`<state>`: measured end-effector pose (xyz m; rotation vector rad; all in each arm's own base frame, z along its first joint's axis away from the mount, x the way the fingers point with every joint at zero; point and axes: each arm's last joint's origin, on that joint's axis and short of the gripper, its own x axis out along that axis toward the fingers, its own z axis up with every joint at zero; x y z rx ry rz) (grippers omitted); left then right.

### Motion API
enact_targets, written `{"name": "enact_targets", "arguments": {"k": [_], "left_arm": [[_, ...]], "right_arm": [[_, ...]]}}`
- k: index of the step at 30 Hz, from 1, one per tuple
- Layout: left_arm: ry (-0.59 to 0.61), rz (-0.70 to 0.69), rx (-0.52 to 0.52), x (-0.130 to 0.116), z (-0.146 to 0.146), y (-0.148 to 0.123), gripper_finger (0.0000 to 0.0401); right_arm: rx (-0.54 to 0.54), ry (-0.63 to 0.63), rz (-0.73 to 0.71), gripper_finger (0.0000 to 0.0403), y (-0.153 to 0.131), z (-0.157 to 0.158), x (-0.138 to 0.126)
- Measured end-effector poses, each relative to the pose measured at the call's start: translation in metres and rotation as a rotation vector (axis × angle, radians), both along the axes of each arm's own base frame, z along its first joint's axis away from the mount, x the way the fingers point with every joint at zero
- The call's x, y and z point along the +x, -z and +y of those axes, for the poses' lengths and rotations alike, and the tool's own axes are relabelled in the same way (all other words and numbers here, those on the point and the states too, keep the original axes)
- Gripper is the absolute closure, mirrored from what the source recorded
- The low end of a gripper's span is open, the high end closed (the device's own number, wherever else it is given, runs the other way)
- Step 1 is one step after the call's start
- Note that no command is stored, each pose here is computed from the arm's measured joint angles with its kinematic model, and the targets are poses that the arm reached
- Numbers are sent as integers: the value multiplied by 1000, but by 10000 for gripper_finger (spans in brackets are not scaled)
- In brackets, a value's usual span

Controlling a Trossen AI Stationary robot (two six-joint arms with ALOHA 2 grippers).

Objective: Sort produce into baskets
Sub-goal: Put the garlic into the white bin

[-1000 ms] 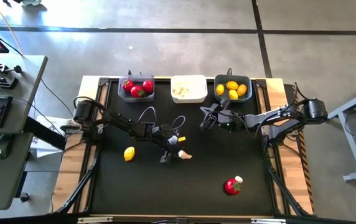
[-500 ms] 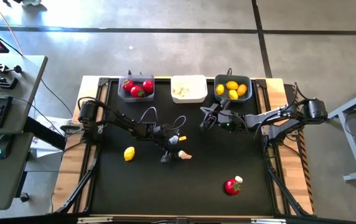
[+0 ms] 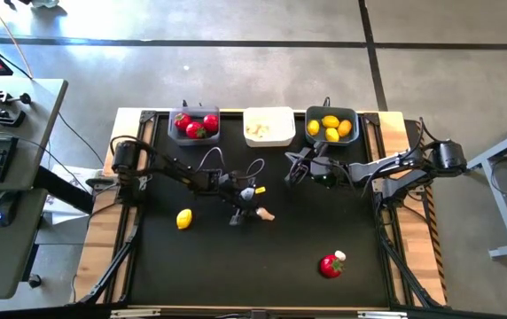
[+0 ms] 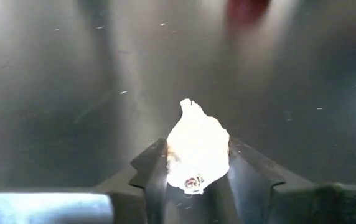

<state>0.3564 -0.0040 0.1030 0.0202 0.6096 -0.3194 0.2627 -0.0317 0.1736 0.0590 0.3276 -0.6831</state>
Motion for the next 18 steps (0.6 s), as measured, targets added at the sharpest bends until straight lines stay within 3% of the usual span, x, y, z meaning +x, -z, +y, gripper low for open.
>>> {"name": "enact_targets", "arguments": {"k": [6, 14, 18], "left_arm": [[-75, 3, -4, -1, 21, -1, 291], [-331, 30, 11, -5, 60, -4, 290], [-424, -12, 4, -9, 81, -22, 291]], "right_arm": [[4, 1, 22, 403, 2, 0, -1], [9, 3, 43, 403, 4, 0, -2], [11, 4, 45, 403, 4, 0, -2]]}}
